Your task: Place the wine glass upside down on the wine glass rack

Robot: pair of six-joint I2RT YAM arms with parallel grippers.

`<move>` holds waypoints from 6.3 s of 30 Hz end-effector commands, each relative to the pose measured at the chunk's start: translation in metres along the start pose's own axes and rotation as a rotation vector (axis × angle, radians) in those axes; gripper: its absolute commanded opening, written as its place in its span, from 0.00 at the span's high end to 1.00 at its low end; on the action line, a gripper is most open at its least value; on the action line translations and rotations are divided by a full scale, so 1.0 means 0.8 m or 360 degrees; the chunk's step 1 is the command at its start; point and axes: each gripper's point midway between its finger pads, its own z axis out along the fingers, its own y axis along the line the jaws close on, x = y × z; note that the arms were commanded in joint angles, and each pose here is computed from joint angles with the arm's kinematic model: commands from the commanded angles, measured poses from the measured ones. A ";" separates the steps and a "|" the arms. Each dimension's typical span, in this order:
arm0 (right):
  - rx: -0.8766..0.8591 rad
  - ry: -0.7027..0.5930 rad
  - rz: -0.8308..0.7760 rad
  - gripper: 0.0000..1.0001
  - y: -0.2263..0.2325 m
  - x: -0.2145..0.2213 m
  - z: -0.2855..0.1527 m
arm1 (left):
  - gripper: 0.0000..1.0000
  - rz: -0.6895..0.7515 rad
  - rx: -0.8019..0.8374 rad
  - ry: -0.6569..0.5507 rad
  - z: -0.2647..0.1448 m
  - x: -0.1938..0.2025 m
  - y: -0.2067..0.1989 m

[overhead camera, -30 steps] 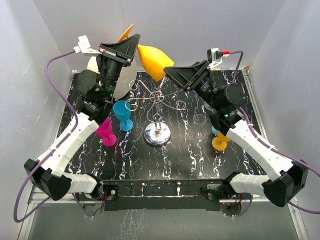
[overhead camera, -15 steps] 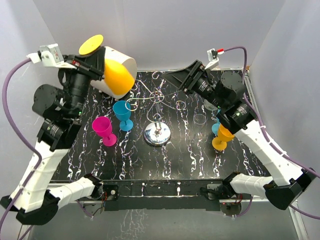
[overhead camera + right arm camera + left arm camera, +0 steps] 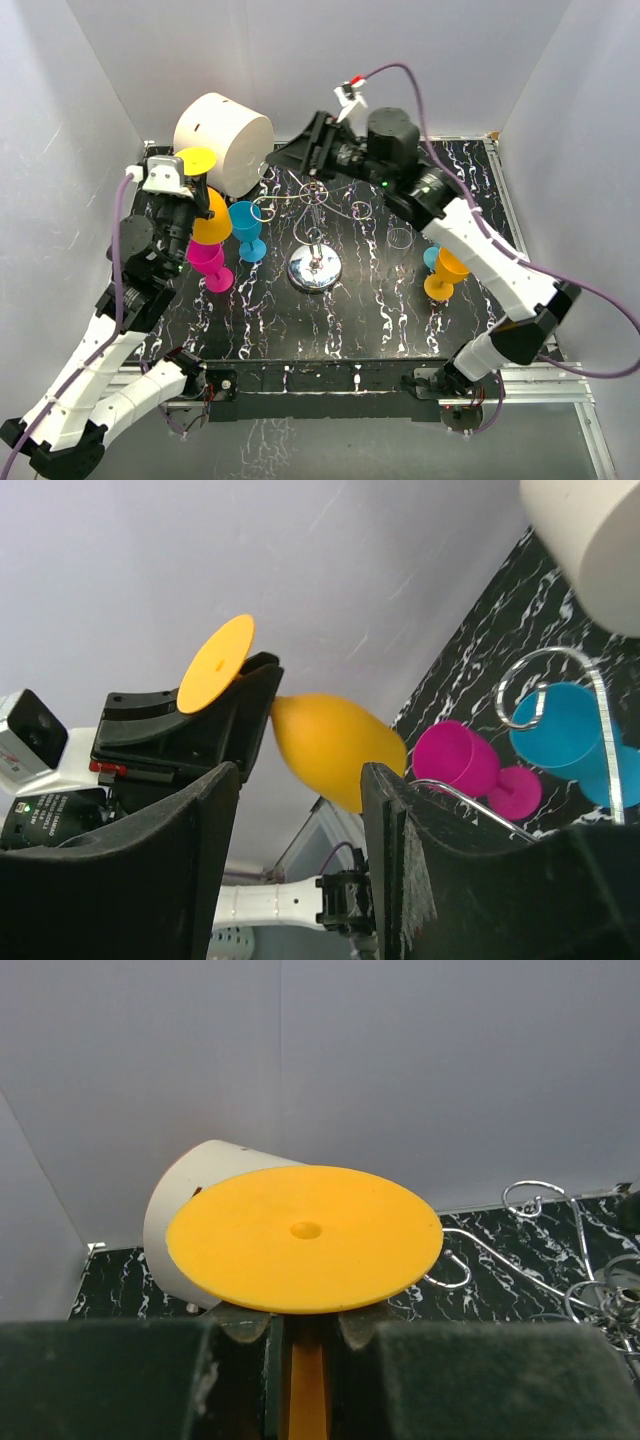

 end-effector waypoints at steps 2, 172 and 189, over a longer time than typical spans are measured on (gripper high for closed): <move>-0.0213 -0.0081 0.0046 0.50 0.072 -0.011 0.006 | 1.00 -0.0001 -0.0039 -0.0140 0.000 -0.018 0.008; -0.0151 -0.0592 0.0153 0.32 0.041 -0.032 -0.097 | 1.00 -0.1922 0.0203 0.0561 0.084 0.088 -0.094; -0.0201 -0.0542 0.0113 0.34 0.046 -0.025 -0.091 | 1.00 -0.1871 0.0168 0.0559 0.068 0.089 -0.071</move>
